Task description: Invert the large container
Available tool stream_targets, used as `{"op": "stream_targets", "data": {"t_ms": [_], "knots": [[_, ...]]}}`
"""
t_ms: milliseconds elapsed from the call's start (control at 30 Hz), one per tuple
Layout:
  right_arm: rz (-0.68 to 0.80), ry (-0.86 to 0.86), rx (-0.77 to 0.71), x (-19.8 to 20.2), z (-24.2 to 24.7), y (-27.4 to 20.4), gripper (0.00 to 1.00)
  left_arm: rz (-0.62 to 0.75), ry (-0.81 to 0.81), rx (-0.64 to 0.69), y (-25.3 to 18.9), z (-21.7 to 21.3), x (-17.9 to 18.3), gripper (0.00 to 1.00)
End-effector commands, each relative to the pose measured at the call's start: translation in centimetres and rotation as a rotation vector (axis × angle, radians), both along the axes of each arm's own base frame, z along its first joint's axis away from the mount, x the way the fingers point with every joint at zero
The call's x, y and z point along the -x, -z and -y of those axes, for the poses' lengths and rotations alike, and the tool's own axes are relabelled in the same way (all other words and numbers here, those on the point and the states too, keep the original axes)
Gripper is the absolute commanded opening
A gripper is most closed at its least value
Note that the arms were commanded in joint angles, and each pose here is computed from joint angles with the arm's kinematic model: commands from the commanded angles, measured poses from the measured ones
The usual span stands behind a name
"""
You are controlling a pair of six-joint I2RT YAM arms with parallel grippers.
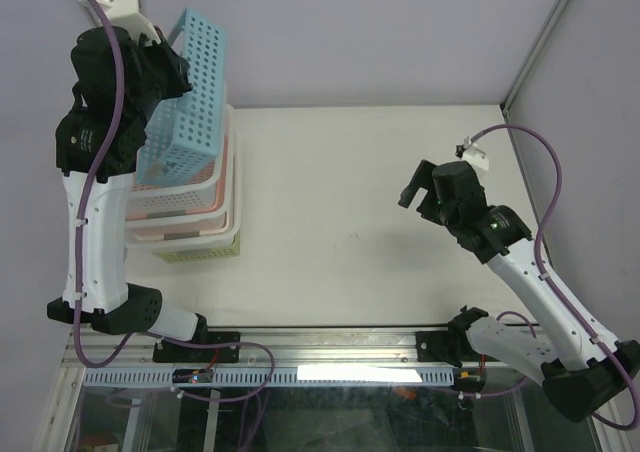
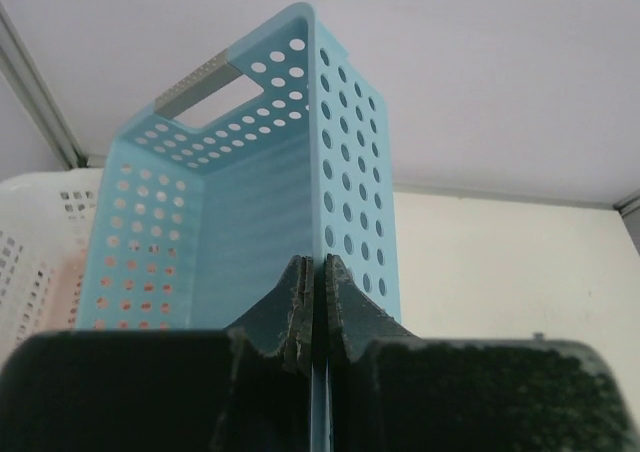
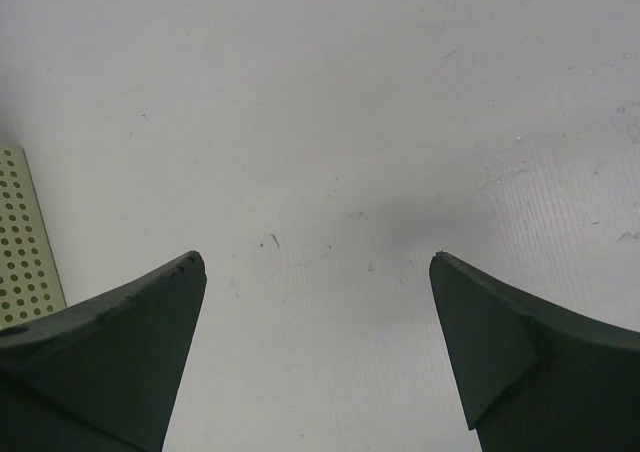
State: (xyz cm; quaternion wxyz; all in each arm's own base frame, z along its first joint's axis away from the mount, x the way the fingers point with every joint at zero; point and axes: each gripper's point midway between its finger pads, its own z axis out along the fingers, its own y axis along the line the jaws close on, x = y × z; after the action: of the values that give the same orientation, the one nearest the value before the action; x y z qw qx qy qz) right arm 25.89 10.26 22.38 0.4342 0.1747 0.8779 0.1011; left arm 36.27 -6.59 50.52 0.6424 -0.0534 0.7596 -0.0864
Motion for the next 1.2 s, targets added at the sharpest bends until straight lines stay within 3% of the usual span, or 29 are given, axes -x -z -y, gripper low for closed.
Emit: {"op": "stream_targets", "data": {"t_ms": [0,233,667,933,1167], "knots": [[0.064,0.030,-0.037,-0.4,0.3,-2.0,0.99,0.206,0.031,0.009,-6.2,0.1,0.5,0.00],[0.073,0.032,-0.051,-0.1,0.3,-2.4,0.99,0.359,0.113,0.063,-11.3,1.4,1.8,0.00],[0.161,0.061,-0.073,1.4,1.9,-5.9,0.99,0.539,0.544,0.261,-17.6,8.2,6.7,0.00],[0.295,0.140,-0.054,4.0,5.7,-11.1,0.99,0.423,0.811,0.376,-15.0,16.8,6.5,0.00],[0.523,0.121,-0.081,7.1,8.2,-18.2,0.99,0.229,0.948,0.438,-9.0,25.3,3.2,0.00]]}}
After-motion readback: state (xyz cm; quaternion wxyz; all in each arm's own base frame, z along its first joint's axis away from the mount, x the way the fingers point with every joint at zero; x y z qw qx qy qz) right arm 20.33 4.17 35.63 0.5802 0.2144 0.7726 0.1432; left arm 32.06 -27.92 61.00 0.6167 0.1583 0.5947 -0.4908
